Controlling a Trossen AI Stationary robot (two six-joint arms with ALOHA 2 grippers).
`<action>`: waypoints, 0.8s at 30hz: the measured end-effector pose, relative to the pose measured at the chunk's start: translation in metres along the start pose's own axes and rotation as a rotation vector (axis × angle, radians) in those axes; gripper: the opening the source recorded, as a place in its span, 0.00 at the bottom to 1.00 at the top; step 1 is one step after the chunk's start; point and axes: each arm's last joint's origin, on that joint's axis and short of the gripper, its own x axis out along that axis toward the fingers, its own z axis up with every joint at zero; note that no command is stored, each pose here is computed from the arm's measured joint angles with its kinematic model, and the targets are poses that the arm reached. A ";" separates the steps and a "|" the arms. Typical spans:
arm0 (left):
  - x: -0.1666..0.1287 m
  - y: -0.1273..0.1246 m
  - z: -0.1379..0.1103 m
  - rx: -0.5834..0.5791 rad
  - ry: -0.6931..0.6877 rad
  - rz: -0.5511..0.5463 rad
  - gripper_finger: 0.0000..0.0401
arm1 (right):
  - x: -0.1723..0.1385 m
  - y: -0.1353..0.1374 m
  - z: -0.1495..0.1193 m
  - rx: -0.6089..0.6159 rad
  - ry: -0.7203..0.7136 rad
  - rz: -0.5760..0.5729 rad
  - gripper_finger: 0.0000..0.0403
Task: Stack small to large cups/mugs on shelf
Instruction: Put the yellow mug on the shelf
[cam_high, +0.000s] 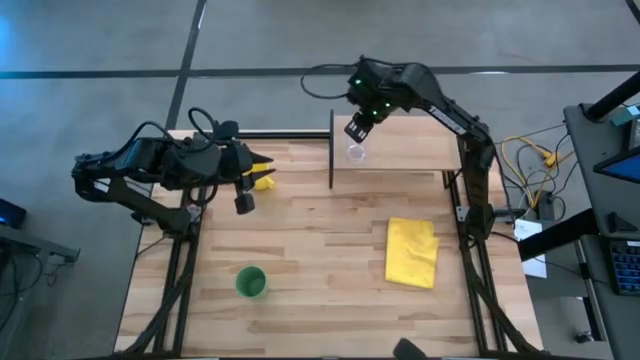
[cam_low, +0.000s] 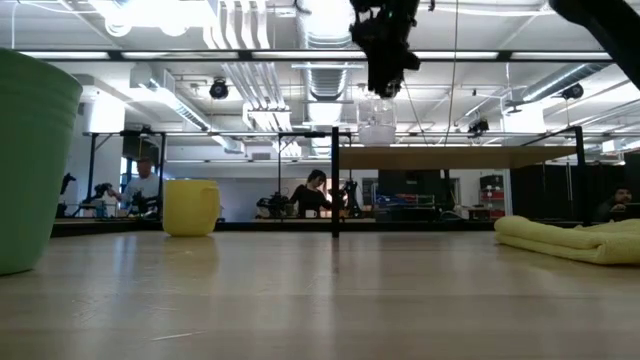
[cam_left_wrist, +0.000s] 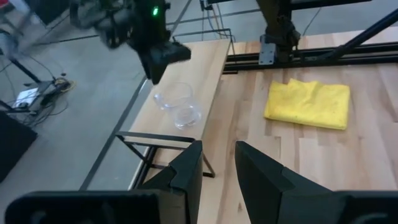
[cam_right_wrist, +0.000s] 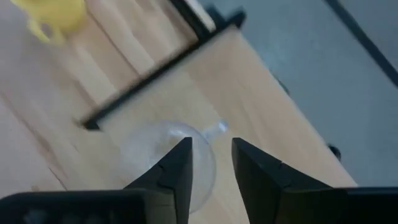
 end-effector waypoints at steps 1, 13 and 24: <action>0.000 0.000 0.000 0.000 0.001 0.006 0.20 | -0.009 0.002 -0.001 0.023 -0.033 0.012 0.26; 0.001 0.000 -0.021 -0.191 0.184 0.039 0.20 | -0.122 0.070 -0.055 0.016 -0.185 0.383 0.21; 0.021 -0.011 -0.086 -0.300 0.539 0.225 0.20 | -0.142 0.177 -0.113 -0.148 -0.240 0.275 0.19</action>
